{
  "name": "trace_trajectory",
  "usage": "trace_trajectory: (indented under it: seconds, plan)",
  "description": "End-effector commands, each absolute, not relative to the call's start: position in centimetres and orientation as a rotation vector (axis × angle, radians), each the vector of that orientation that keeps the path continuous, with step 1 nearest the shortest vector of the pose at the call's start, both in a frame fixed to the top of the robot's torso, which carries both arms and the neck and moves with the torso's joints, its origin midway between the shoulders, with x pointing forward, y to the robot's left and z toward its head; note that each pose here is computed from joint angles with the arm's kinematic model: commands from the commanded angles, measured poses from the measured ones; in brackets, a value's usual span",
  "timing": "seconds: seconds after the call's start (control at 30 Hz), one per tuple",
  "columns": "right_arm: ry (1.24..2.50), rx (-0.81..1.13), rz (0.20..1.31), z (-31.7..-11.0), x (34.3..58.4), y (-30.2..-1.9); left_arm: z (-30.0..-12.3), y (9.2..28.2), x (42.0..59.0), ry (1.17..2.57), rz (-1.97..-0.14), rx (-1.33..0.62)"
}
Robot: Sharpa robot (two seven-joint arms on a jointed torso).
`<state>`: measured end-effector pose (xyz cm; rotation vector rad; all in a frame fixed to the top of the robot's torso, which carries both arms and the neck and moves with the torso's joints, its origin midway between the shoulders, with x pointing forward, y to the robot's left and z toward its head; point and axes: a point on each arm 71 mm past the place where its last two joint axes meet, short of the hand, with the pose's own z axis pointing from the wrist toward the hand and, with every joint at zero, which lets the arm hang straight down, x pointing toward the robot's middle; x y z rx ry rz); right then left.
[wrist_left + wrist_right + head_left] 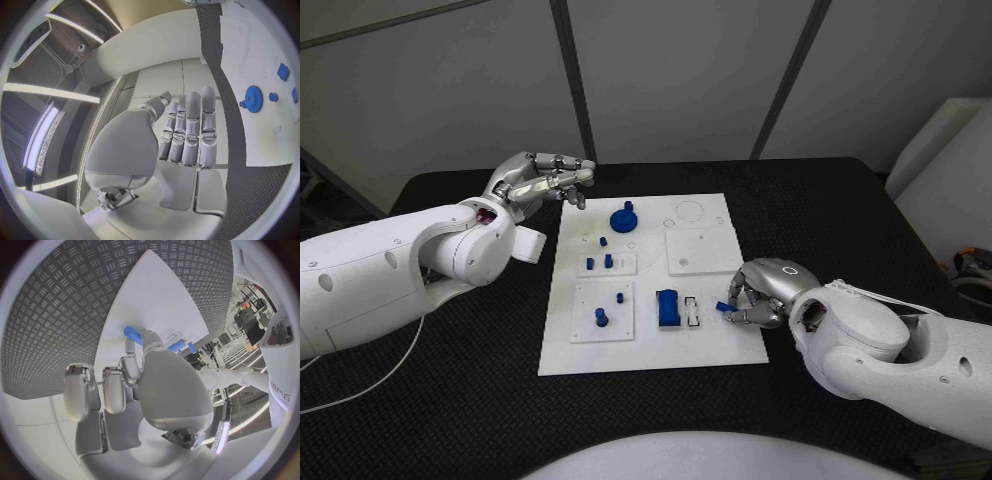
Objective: Assemble the parts on the task board
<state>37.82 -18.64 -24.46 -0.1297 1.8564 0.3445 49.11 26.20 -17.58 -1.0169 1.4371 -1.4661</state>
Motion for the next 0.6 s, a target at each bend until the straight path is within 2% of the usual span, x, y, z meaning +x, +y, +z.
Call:
trace_trajectory:
  seconds: [0.03, 0.37, 0.6]
  plan:
    - [1.931, -0.13, 0.255, -25.7, 37.5, -19.5, -17.4, 26.1, 49.1, 1.431, -1.485, -1.008]
    - [1.955, 0.023, 0.322, -25.2, 36.8, -19.7, -17.4, 26.0, 49.1, 1.432, -1.486, -1.008]
    - [1.894, 0.144, 0.418, -24.3, 36.4, -19.4, -17.4, 25.9, 49.1, 1.433, -1.487, -1.007]
